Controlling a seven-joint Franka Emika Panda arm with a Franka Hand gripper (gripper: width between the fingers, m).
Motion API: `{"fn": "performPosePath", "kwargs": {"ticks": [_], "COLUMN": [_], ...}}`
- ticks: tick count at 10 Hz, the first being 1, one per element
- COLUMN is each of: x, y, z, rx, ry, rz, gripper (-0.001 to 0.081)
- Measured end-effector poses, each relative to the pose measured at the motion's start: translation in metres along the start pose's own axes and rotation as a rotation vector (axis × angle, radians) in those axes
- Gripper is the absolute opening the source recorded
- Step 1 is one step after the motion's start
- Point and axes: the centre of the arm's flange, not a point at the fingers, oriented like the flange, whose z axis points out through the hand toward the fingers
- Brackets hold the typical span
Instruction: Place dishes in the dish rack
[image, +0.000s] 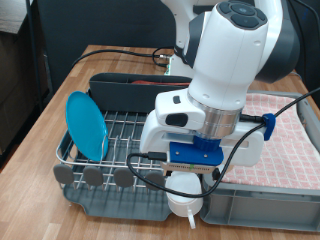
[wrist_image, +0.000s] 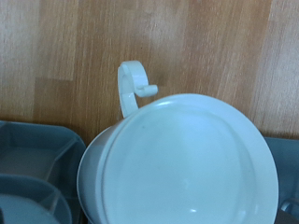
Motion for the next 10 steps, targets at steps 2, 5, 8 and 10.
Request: {"fn": "performPosePath", "kwargs": {"ticks": [2, 5, 8, 10], "x": [0.0, -0.002, -0.009, -0.016], "y": [-0.004, -0.007, -0.012, -0.016], "z": [-0.017, -0.059, -0.109, -0.14], "rx": [-0.016, -0.037, -0.047, -0.055], "ry": [-0.005, 0.054, 0.129, 0.159], "rz": [-0.014, -0.049, -0.078, -0.092], "gripper": [0.08, 0.0803, 0.0803, 0.0803]}}
